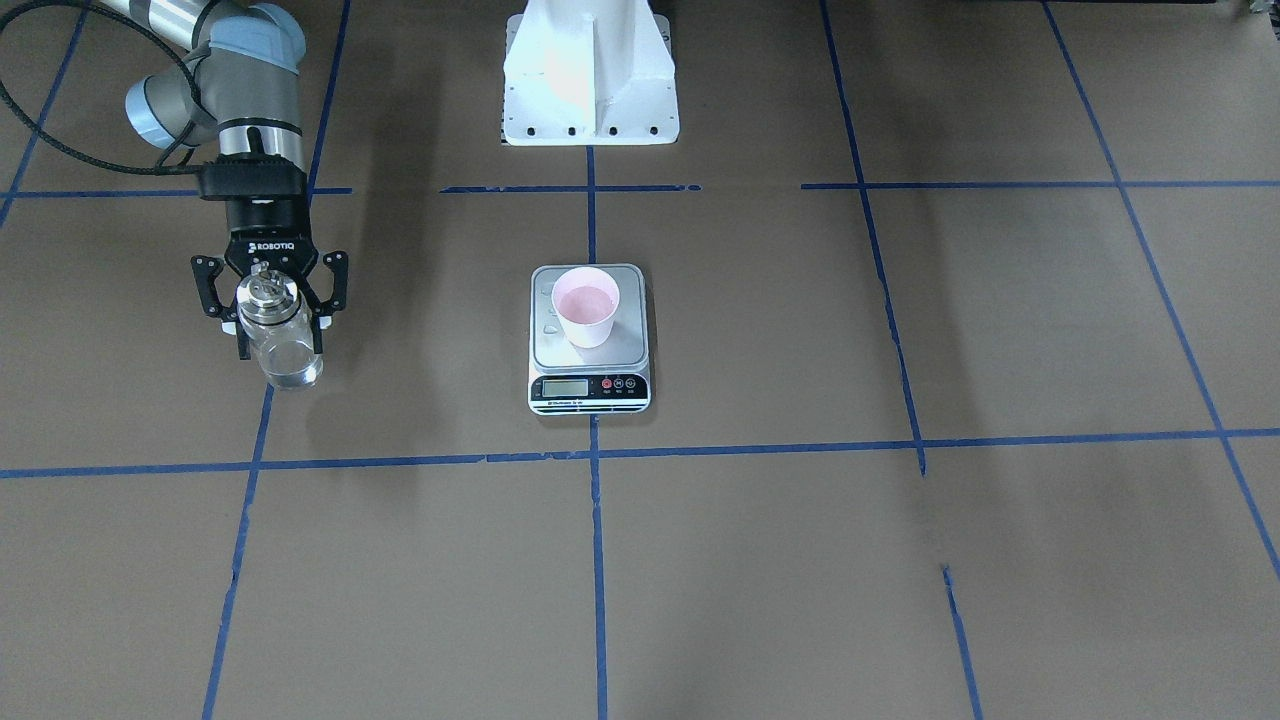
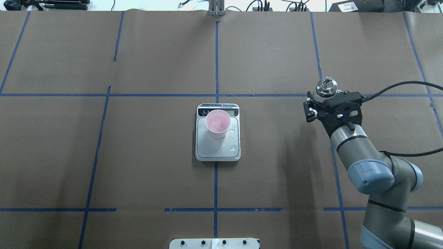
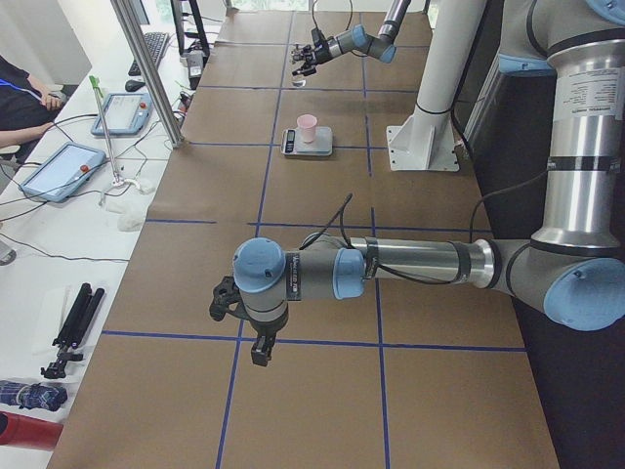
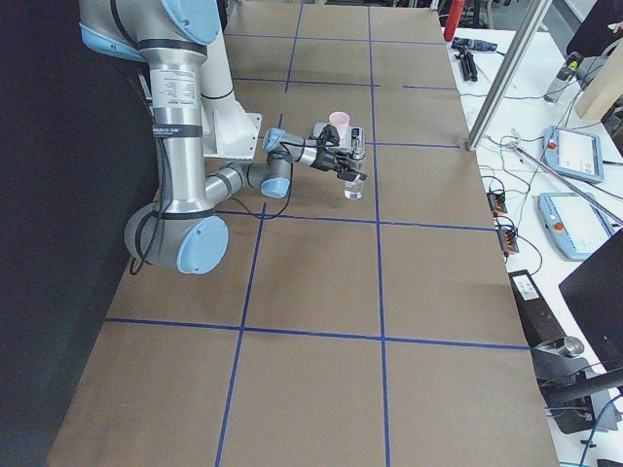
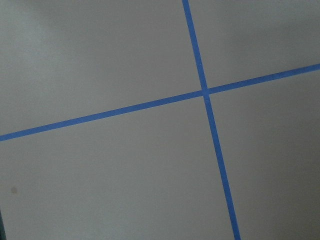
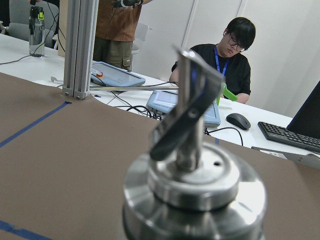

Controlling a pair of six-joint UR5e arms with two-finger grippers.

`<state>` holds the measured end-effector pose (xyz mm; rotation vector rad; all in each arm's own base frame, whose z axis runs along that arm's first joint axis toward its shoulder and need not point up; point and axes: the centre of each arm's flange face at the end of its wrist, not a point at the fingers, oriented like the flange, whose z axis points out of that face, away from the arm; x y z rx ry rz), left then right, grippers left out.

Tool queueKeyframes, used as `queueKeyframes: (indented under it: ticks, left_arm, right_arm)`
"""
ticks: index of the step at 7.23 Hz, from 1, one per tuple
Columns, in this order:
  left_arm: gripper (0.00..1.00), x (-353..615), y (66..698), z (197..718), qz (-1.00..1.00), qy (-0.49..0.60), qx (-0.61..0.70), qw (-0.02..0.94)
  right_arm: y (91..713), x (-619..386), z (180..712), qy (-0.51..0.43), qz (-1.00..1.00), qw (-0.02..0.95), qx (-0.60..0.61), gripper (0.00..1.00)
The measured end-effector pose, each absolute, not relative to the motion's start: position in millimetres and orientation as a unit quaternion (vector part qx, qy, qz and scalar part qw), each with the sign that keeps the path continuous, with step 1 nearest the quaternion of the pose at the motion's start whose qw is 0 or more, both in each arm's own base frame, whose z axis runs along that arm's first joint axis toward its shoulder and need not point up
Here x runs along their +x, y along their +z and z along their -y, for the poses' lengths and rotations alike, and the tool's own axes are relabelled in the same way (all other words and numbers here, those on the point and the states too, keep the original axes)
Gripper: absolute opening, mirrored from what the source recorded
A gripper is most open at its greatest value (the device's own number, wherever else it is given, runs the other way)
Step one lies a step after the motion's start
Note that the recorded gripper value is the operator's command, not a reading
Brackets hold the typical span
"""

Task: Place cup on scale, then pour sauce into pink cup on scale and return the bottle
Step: 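Lift the sauce bottle with the right gripper toward the pink cup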

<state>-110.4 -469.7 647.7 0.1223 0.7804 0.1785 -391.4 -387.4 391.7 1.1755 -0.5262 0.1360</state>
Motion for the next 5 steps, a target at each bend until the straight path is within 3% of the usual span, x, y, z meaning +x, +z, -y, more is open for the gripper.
queueKeyframes:
  ticks: [5]
  left_arm:
    - [1.0,-110,647,469,-0.381,0.087,0.06,0.919]
  right_arm:
    - [287,-448,413,0.006,0.078,0.835,0.545,0.0]
